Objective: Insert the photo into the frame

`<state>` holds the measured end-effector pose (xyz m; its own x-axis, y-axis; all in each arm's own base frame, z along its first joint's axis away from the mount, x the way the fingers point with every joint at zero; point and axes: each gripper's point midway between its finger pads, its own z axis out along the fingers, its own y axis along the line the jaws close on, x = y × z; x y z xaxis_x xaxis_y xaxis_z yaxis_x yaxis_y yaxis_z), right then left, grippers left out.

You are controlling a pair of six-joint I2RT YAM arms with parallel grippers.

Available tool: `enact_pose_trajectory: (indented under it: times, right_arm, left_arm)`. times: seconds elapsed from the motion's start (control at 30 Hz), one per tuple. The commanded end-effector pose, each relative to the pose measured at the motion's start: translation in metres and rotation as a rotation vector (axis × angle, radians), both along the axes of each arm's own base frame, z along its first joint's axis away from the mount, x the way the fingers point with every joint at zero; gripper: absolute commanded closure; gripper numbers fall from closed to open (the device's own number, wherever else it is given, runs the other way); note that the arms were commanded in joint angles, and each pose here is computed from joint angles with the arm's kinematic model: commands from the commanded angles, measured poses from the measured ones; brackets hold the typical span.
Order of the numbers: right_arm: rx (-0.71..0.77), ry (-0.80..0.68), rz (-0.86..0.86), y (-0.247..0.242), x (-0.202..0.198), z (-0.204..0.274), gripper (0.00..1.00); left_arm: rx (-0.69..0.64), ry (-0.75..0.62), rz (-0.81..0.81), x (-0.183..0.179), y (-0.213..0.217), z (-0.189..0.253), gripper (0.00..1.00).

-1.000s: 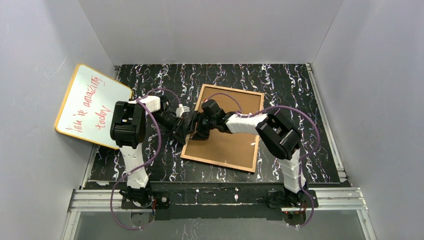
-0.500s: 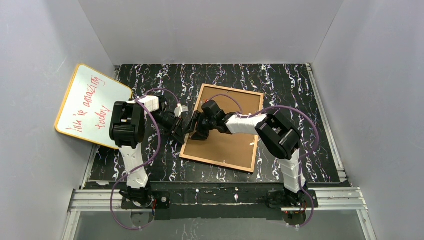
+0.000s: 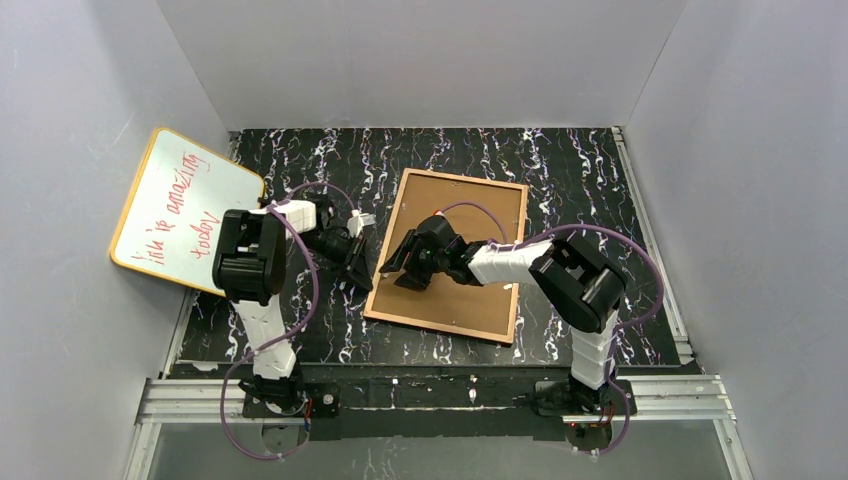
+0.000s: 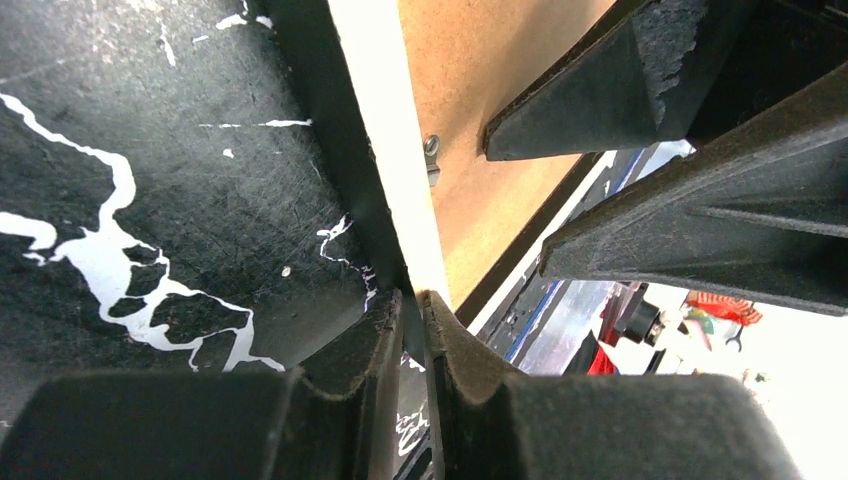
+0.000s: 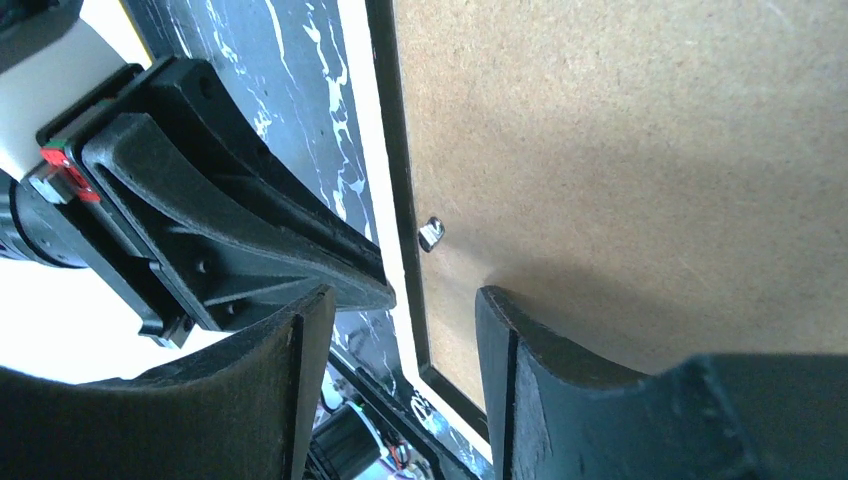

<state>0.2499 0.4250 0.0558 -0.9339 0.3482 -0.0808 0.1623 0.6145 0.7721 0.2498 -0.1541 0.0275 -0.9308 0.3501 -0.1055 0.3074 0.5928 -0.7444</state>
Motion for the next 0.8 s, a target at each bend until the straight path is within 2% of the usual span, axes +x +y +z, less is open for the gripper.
enact_pose_trajectory:
  times: [0.0,0.4,0.77]
  right_arm:
    - [0.011,-0.009,-0.049,0.005,0.006,0.004,0.38]
    - [-0.015,0.026,-0.069,0.012,-0.001,-0.001,0.42]
    - [-0.080,-0.030,-0.127,-0.004,0.009,0.001,0.44]
  left_arm:
    - [0.060,-0.073,0.018,0.003,0.001,-0.015,0.88]
    - [0.040,-0.091,0.002,-0.002,-0.015,-0.019,0.88]
    - [0.048,-0.102,-0.016,-0.004,-0.016,-0.022,0.88]
